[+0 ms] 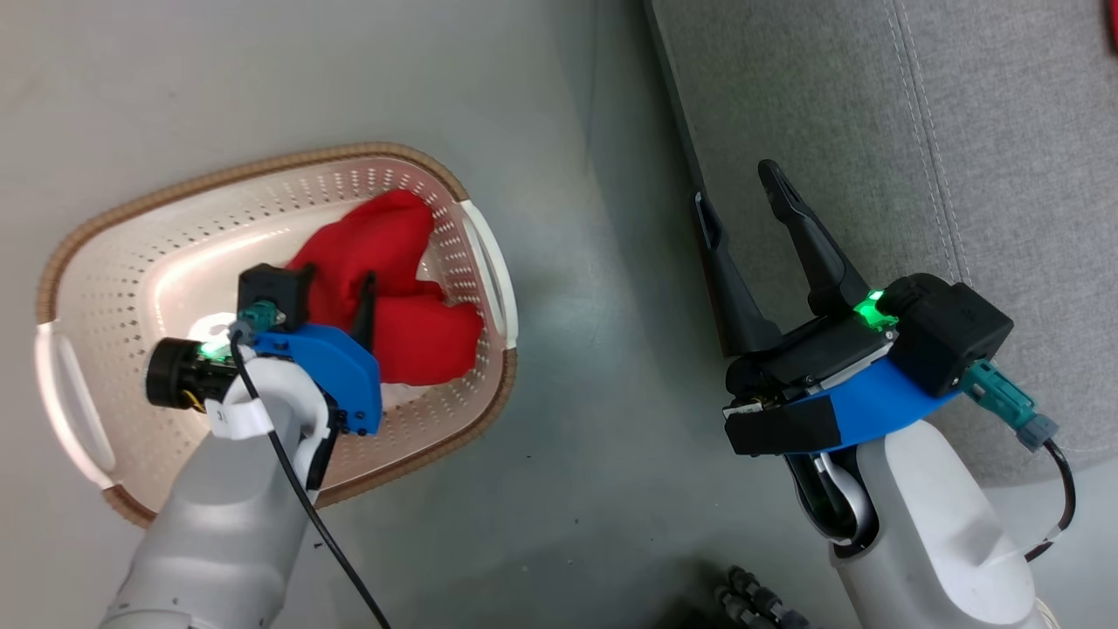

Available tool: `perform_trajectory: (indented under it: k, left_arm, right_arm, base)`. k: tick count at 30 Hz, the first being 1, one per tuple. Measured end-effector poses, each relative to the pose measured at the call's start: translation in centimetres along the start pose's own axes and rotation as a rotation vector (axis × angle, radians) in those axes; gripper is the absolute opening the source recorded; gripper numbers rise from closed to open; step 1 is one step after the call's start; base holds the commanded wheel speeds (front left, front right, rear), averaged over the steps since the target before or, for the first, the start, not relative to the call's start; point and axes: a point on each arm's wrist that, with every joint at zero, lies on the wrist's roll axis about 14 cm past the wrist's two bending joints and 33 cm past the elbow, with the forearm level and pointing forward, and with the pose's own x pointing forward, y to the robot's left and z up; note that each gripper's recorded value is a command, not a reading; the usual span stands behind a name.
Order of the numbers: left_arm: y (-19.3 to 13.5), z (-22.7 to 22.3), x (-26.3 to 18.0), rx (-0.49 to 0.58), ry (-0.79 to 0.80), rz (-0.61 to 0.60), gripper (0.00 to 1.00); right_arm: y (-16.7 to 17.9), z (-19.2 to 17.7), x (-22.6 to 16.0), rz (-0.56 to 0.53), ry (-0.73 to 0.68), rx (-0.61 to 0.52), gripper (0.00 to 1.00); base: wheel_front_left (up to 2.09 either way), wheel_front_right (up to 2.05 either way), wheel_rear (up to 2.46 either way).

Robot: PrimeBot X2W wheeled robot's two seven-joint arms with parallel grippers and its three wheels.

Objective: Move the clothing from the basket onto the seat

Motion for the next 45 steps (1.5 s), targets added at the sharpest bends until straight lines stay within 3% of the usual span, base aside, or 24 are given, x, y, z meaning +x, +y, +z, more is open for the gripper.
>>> perform_trajectory:
  k: [9, 16, 17, 18, 19, 37, 45]
  left_arm:
    - [2.0, -4.0, 1.2, -0.043, 0.177, 0.107, 1.0]
    - [1.9, -5.8, 0.8, -0.071, 0.267, 0.126, 1.0]
    - [2.0, -5.8, 0.8, -0.071, 0.27, 0.128, 0.7]
    - [2.0, -5.8, 0.7, -0.074, 0.27, 0.129, 0.29]
    - [2.1, -5.8, 0.7, -0.074, 0.267, 0.13, 0.0]
    - [1.5, -4.5, -0.5, -0.097, 0.239, 0.118, 0.0]
    - [1.5, -2.3, -2.8, -0.088, 0.171, 0.134, 0.0]
  right_arm:
    - [-0.6, -1.4, -0.2, -0.014, 0.032, -0.002, 1.0]
    - [-0.4, -1.7, -0.1, -0.009, 0.035, 0.003, 1.0]
    - [-0.3, -1.6, 0.0, -0.007, 0.034, 0.004, 1.0]
    - [-0.2, -1.6, 0.0, -0.004, 0.033, 0.005, 1.0]
    - [-0.1, -1.6, 0.1, -0.001, 0.032, 0.007, 1.0]
    - [1.1, -1.1, 0.3, 0.032, 0.018, 0.01, 1.0]
    - [2.7, 1.0, 0.1, 0.074, -0.026, 0.012, 1.0]
  base:
    - [0.0, 0.0, 0.0]
    - [0.0, 0.0, 0.0]
    - [0.0, 0.0, 0.0]
    - [0.0, 0.0, 0.0]
    - [0.0, 0.0, 0.0]
    - [0.0, 0.0, 0.0]
    - [0.0, 0.0, 0.0]
